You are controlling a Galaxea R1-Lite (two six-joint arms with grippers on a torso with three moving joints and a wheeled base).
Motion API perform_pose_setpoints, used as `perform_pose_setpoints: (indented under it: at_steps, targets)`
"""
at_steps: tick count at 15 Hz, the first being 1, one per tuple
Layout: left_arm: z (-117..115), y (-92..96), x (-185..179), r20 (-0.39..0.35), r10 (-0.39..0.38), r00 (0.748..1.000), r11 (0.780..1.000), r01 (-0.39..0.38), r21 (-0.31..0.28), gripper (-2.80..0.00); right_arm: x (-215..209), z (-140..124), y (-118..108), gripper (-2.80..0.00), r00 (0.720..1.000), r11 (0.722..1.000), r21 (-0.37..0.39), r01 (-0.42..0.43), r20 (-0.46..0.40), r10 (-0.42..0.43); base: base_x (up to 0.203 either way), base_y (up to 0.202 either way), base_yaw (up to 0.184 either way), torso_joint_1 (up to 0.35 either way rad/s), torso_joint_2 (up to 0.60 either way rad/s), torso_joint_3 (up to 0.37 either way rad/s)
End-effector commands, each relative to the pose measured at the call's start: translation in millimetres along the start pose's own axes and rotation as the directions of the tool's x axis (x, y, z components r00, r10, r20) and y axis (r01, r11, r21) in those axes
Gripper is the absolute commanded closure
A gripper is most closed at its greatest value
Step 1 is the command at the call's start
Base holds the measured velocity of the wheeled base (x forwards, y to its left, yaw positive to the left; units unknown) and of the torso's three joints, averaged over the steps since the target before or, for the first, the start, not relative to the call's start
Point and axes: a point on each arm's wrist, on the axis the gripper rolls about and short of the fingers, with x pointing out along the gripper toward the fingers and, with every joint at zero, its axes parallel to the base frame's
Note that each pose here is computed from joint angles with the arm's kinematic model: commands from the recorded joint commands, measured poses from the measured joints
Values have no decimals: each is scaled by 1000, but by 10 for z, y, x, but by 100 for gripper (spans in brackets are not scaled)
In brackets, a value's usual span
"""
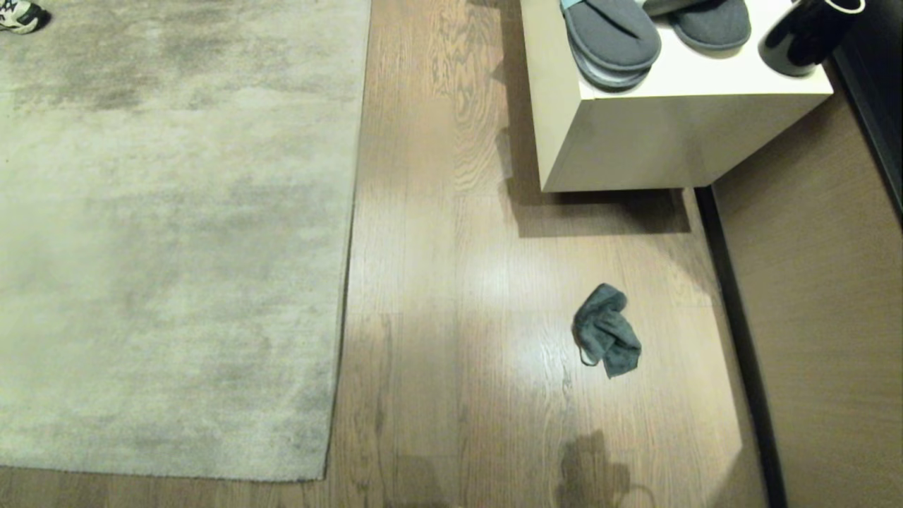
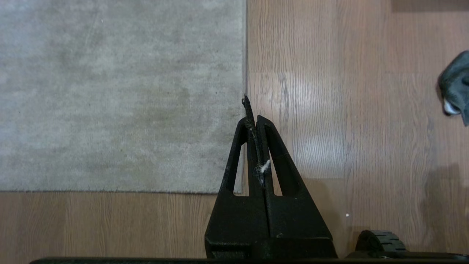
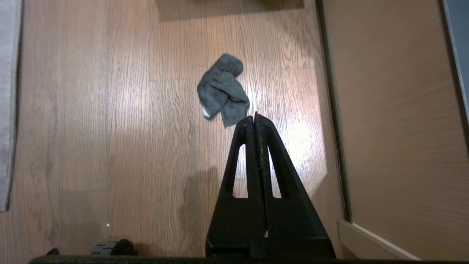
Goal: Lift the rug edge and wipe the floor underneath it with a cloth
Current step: Pick up the rag
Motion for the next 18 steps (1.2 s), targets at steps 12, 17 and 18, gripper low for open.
perform_pose_setpoints:
  at_steps: [12, 17, 18]
  targets:
    - [-1, 0, 0, -1, -2, 1000, 1000, 2, -2, 0, 1, 1, 0, 0, 1000, 1000, 0, -1, -1, 1, 0, 0, 0, 3, 3, -198]
    - [-3, 0, -2, -6, -2, 1000, 1000, 2, -2, 0, 1, 1, 0, 0, 1000, 1000, 0, 0, -1, 0, 0, 0, 0, 2, 2, -198]
    - [-3, 0, -2, -6, -2, 1000, 1000, 2, -2, 0, 1, 1, 0, 0, 1000, 1000, 0, 0, -1, 0, 0, 0, 0, 6, 2, -205]
